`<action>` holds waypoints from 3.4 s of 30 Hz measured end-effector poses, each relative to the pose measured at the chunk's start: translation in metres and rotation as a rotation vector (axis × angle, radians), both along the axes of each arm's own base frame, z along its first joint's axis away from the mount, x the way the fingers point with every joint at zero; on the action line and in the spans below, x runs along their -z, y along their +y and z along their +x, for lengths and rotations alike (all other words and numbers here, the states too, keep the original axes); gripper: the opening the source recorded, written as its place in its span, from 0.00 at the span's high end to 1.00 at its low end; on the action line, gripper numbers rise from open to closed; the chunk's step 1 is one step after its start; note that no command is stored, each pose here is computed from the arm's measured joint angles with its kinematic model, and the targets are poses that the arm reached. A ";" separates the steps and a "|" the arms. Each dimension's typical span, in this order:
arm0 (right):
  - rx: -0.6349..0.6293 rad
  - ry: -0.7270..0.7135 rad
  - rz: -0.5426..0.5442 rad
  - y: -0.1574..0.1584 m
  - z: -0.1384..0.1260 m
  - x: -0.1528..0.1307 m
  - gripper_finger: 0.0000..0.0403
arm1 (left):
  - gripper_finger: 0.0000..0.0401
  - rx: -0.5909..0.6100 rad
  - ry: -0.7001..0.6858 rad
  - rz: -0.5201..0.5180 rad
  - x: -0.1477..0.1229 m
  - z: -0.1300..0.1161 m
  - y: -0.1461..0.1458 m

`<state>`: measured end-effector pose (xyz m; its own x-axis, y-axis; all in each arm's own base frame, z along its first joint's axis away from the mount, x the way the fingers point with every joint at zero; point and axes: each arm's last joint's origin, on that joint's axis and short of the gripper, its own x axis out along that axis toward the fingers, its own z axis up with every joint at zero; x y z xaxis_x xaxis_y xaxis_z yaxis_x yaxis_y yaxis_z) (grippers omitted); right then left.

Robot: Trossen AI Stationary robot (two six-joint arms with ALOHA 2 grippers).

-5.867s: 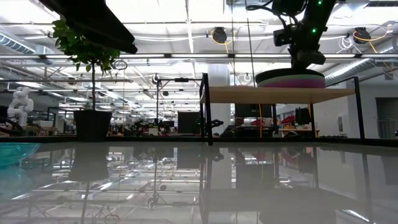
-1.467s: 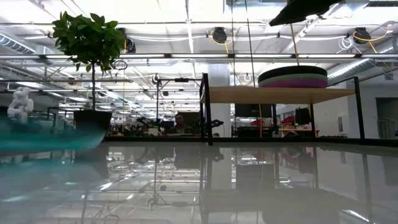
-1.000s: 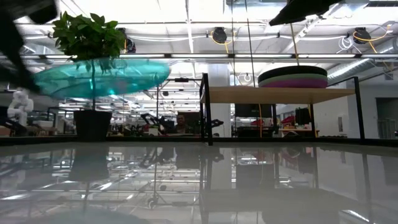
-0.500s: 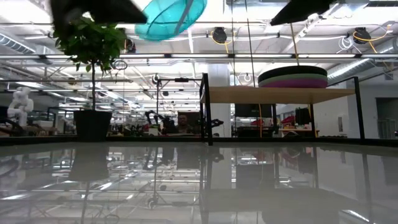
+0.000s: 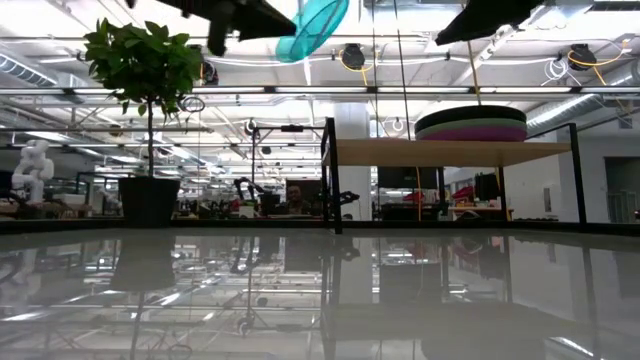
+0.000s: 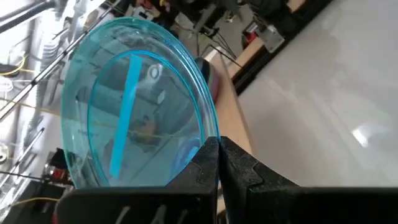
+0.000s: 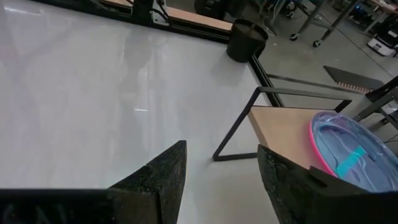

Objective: Place and stack plates onto a shelf
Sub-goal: Stack the blue plate on top of the other blue plate on the shelf

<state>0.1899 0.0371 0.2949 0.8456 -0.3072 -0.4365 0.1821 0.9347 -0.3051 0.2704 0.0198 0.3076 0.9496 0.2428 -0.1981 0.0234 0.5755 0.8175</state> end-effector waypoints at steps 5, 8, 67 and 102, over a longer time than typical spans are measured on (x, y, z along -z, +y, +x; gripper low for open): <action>-0.001 0.004 -0.003 0.000 0.000 0.000 0.55 | 0.99 -0.002 0.018 -0.021 -0.002 0.024 0.018; -0.001 0.003 -0.002 0.000 0.000 0.000 0.55 | 0.99 -0.028 0.025 -0.023 -0.004 0.041 0.029; -0.066 0.097 0.057 0.010 -0.008 0.009 0.55 | 0.99 -0.402 0.125 -0.333 0.013 0.152 0.125; -0.074 0.100 0.044 0.010 -0.008 0.009 0.55 | 0.93 -0.365 0.146 -0.404 0.016 0.149 0.129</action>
<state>0.1814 0.0474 0.2861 0.8167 -0.2246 -0.5316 0.0833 0.9574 -0.2765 0.4193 0.1491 0.2918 0.7739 0.4283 -0.4665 -0.1399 0.8341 0.5336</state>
